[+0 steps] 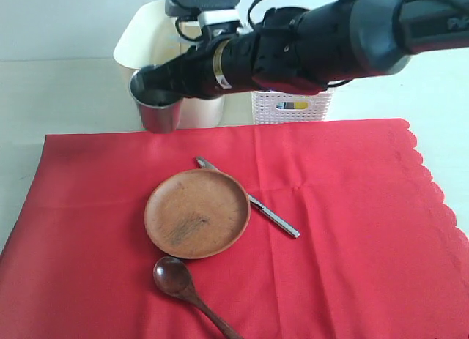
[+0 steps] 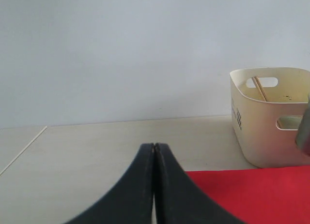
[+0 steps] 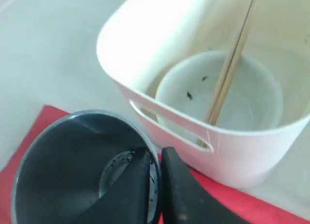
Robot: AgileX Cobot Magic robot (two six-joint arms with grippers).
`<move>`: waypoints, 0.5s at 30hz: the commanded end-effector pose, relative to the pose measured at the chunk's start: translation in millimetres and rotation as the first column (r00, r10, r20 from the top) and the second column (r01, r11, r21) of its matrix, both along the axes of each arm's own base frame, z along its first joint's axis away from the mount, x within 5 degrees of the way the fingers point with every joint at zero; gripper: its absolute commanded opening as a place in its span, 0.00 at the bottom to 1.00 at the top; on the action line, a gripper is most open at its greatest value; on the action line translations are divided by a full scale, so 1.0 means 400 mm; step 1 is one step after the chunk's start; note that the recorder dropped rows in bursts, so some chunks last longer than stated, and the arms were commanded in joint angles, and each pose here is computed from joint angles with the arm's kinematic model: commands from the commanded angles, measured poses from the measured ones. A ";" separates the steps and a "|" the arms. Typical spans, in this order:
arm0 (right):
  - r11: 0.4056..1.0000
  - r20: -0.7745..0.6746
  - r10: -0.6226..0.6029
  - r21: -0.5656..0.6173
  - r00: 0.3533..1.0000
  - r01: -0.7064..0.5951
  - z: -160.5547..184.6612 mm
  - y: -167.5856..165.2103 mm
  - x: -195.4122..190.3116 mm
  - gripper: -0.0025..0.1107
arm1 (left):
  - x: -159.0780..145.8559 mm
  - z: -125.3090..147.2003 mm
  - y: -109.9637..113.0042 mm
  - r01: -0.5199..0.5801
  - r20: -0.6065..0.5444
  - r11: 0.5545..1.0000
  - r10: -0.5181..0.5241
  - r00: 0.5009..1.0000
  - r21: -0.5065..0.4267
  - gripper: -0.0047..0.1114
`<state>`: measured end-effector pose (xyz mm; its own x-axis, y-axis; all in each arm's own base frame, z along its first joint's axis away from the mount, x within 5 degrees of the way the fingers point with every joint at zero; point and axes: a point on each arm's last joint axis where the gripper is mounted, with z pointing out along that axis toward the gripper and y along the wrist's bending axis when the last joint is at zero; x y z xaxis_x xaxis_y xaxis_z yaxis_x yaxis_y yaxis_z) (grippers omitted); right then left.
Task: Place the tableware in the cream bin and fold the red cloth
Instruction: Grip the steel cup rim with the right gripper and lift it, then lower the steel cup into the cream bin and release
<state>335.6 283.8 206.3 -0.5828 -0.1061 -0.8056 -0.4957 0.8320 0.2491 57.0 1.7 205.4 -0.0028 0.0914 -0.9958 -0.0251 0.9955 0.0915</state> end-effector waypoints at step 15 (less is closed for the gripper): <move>0.990 0.255 0.085 0.091 0.963 -0.111 0.151 0.036 0.066 0.02 | -0.001 0.001 0.000 -0.001 0.005 1.000 0.001 1.000 -0.002 0.04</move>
<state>347.4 299.4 271.1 -0.3601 -0.0676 -0.9305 -0.6433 0.7404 0.1951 57.0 1.7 205.4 -0.0028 0.0914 -0.9958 -0.0251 0.9955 0.0915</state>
